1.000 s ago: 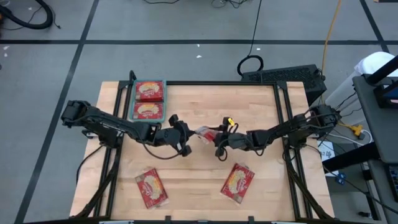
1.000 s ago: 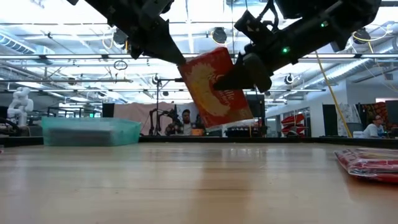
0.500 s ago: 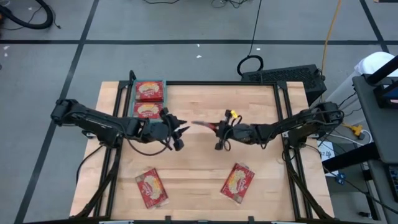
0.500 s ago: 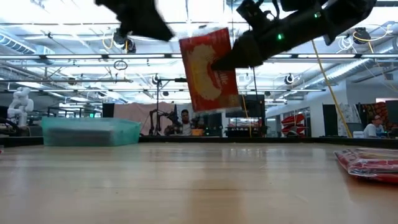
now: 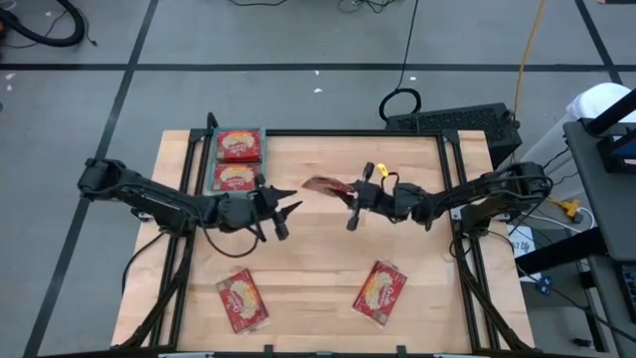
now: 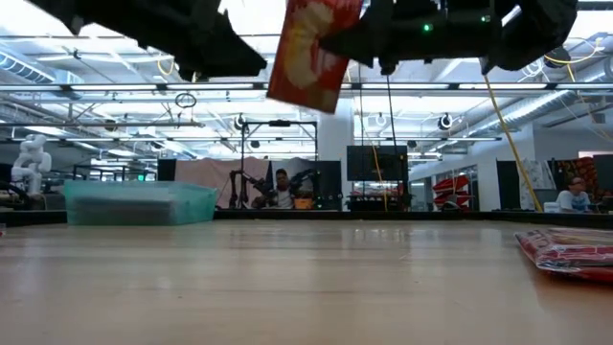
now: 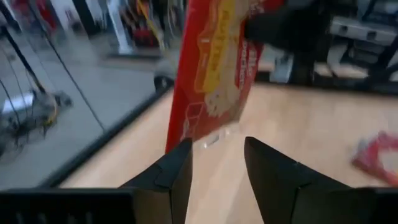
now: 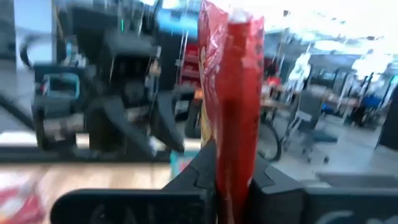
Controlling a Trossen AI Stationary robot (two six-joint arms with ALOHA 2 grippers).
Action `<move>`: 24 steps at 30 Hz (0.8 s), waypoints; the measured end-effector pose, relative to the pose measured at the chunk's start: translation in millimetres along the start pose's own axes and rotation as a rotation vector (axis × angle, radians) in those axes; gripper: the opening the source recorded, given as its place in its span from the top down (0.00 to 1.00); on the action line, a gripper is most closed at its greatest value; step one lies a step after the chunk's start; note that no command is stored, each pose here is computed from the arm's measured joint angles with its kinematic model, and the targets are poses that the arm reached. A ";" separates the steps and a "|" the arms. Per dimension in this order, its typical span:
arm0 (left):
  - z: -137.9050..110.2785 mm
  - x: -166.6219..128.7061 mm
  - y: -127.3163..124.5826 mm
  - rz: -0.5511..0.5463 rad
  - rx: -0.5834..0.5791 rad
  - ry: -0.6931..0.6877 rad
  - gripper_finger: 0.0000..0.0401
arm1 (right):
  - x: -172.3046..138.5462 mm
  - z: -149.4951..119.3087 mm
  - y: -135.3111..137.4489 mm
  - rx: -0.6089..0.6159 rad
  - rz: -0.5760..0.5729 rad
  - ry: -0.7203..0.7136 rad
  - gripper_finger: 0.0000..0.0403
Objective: Sort popcorn bags into baskets
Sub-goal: Put the popcorn bag into the blue bin
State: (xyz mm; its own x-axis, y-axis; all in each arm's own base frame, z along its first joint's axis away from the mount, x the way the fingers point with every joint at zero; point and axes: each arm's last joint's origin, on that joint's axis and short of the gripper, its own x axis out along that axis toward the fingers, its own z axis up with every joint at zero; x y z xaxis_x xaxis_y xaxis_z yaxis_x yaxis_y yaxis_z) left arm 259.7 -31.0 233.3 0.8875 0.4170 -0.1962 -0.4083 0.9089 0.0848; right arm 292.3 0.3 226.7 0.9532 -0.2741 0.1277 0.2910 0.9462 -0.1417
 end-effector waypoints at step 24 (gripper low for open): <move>5.6 12.3 40.3 -0.304 0.073 -0.228 0.67 | 7.2 1.5 -14.4 0.054 0.166 -0.140 0.96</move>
State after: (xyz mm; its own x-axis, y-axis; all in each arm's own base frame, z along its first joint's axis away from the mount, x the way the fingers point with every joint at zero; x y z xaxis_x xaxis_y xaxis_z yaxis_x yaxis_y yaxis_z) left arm 255.4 10.7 239.7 0.9938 0.1113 -0.0016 -0.1102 0.9857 0.1274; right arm 294.8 -15.0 231.2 0.9659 -0.0913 0.2422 0.1232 0.9851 -0.1202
